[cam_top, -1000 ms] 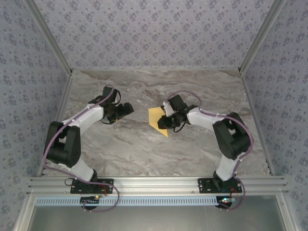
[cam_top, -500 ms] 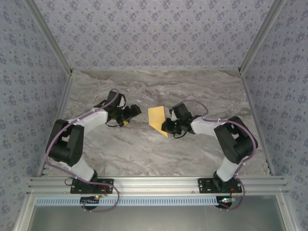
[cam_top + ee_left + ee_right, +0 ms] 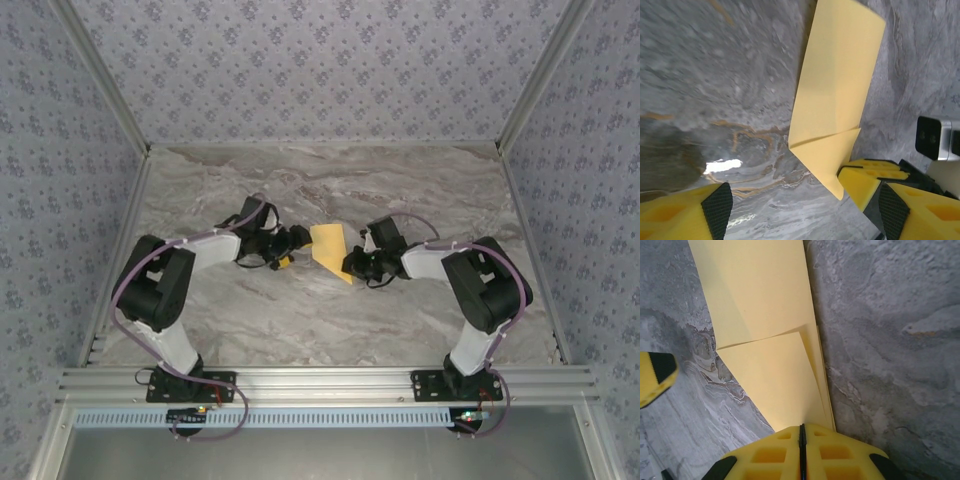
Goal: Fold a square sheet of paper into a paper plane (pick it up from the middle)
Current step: Fold the wing for the fifth time at the center of the table.
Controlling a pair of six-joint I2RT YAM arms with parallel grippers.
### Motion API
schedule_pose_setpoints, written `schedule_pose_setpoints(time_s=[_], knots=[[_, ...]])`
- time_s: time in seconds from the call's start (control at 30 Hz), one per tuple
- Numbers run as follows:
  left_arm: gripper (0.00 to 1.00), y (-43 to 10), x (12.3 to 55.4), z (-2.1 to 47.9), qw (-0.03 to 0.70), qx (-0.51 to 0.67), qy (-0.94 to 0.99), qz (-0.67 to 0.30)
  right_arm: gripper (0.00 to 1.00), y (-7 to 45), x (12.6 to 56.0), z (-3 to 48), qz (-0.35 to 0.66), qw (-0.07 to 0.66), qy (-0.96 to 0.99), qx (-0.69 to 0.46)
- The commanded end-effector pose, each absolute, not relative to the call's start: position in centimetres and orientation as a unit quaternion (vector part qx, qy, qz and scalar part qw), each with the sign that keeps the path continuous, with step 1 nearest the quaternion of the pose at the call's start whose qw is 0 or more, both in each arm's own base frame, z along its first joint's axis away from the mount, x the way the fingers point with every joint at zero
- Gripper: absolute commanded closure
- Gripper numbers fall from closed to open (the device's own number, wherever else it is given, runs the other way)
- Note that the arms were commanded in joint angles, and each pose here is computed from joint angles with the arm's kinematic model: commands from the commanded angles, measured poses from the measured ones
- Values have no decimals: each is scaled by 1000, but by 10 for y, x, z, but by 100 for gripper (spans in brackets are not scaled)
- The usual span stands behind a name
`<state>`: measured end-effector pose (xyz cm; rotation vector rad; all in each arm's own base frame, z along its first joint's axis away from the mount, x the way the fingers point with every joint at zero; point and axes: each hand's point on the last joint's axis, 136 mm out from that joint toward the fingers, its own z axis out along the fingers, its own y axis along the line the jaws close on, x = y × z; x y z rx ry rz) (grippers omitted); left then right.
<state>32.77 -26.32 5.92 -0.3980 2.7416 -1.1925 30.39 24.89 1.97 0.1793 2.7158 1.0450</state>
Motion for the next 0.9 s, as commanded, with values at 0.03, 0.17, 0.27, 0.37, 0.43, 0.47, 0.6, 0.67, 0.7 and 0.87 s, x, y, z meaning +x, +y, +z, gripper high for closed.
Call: schedule_pose_setpoints(time_s=[0.03,0.17,0.27,0.37,0.43,0.47,0.6,0.67,0.7,0.87], knots=[[21,-285,325,64,53,-115,894,-430,90,234,291,-3,350,74,929,97],[22,-296,322,62,50,-108,896,-428,90,230,292,-1,363,68,923,108],[24,-302,318,56,44,-107,899,-423,90,229,294,0,370,68,919,116],[27,-308,315,50,38,-108,900,-420,90,229,296,0,378,64,915,123],[29,-310,314,48,36,-107,902,-418,90,229,297,0,382,63,913,129],[31,-312,314,47,35,-106,902,-417,90,228,298,-1,384,61,911,135],[38,-313,314,42,34,-108,906,-407,90,226,299,-1,390,56,908,144],[42,-312,315,39,35,-110,908,-402,90,226,299,-1,391,55,907,147],[44,-313,315,39,35,-110,909,-401,90,225,299,-1,392,55,906,149],[56,-317,320,40,39,-104,907,-405,90,224,299,-1,397,52,903,153]])
